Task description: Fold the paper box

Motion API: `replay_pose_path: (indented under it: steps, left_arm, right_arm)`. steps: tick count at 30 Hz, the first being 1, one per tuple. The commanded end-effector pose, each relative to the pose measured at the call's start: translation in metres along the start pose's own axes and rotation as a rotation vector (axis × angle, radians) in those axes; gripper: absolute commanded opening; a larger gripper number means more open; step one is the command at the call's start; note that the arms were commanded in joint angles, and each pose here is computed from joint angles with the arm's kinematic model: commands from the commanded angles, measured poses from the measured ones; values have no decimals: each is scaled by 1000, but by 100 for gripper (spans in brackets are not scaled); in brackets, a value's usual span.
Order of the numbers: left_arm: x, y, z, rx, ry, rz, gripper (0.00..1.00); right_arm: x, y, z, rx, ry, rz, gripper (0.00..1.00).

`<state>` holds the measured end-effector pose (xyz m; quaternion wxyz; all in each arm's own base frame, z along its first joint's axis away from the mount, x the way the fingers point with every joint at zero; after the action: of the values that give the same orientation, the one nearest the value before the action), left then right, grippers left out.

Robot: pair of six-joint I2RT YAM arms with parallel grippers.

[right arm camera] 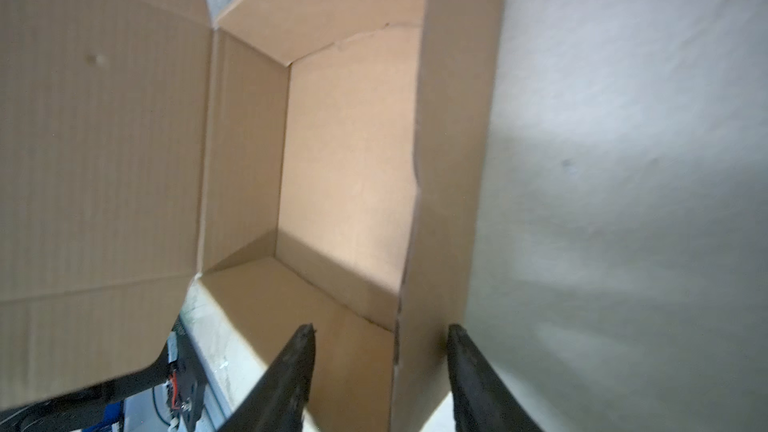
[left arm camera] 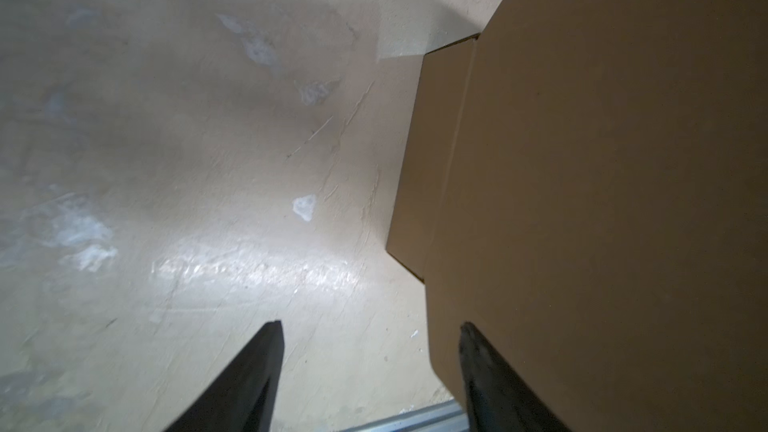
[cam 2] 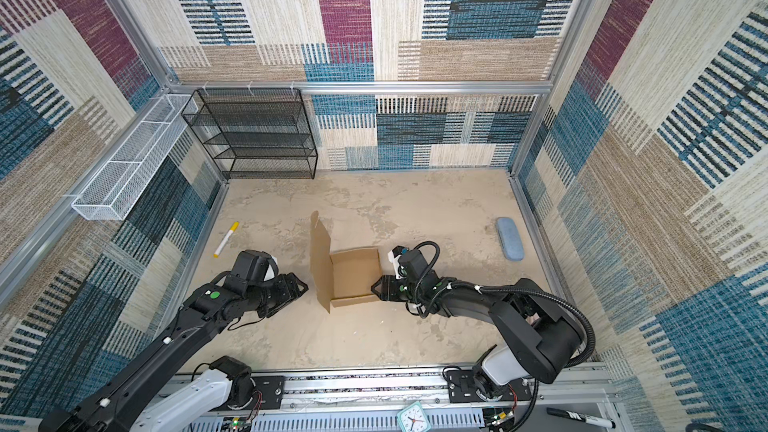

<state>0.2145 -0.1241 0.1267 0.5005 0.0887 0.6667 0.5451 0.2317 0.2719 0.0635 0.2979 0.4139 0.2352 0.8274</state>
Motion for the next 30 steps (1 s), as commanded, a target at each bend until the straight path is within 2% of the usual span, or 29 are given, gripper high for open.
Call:
replay_pose_path:
  steps: [1, 9, 14, 19, 23, 28, 30]
  left_arm:
    - [-37, -6, 17, -40, -46, -111, 70]
    - [-63, -33, 37, -51, -127, -105, 72]
    - [-75, -48, 63, -58, -145, -91, 72]
    - [-98, -52, 90, -26, -83, -179, 71]
    - [-95, -37, 103, -69, -53, -153, 71]
    - [-60, -12, 83, -95, 50, -99, 71]
    - [-48, -3, 66, -82, 124, -143, 70]
  right_arm:
    - [31, -3, 6, -44, 17, 85, 54]
    - [70, -23, -20, 15, 53, 153, 53]
    - [84, -22, -19, 1, 100, 134, 53]
    - [98, -13, -13, -14, 129, 141, 54]
    - [95, 6, -5, -53, 121, 79, 55]
    - [79, 39, 20, -143, 173, -67, 58]
    - [67, 51, 34, -187, 160, -88, 59]
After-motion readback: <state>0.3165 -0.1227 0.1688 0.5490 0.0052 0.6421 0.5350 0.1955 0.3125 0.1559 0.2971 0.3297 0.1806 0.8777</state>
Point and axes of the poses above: each gripper's point midway between its finger pads, its own y axis back along the fingers, its own x axis along the line the jaws close on, z = x × y, the point moved 1 cm from there along y, back along the fingers, and after that the axes turned 15 degrees about y, right-handed, at the moved point
